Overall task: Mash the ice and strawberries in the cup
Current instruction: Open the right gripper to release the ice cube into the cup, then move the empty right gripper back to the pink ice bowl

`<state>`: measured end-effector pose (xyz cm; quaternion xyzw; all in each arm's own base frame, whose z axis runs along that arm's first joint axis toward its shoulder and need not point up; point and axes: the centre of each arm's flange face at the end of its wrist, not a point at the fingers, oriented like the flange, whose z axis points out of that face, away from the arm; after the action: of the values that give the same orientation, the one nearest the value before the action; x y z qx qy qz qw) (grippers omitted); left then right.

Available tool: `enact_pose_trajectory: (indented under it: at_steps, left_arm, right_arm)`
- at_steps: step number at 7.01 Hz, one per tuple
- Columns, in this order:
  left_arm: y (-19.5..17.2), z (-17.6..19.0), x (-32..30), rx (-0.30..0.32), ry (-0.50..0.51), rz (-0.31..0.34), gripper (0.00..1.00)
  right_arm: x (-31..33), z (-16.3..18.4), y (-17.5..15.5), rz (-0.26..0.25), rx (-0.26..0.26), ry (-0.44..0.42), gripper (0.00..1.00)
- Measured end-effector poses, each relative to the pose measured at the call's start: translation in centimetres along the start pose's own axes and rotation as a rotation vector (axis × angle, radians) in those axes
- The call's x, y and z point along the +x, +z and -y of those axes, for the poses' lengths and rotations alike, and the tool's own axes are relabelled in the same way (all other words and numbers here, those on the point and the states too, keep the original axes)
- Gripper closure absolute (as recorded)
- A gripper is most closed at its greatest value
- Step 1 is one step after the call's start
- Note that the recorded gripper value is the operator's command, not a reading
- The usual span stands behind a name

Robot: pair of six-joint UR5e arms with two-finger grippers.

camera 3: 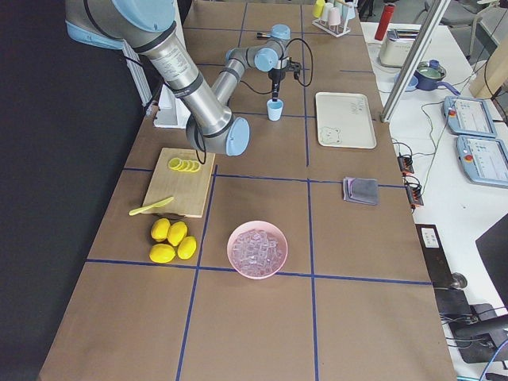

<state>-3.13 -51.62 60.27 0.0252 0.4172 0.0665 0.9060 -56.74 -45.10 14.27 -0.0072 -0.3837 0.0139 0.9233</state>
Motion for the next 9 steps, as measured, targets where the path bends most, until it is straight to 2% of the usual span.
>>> enact_pose_trajectory:
  at_steps: [3,6,8,9]
  left_arm:
    - [0.0,0.1,0.0,0.001,0.001,0.0,0.0]
    - [0.1,0.1,0.0,-0.002,0.0,0.001,0.0]
    - [0.1,0.1,-0.1,-0.003,-0.001,0.001,0.0]
    - [0.1,0.1,0.0,-0.003,-0.001,0.001,0.0]
  right_arm:
    - [0.0,0.0,-0.2,0.003,0.002,0.0,0.01]
    - [-0.1,-0.4,-1.2,0.012,0.006,-0.004,0.01]
    - [2.6,-0.6,-5.6,0.013,0.026,0.016,0.01]
    - [7.1,-0.9,-8.1,0.018,0.051,0.018,0.01]
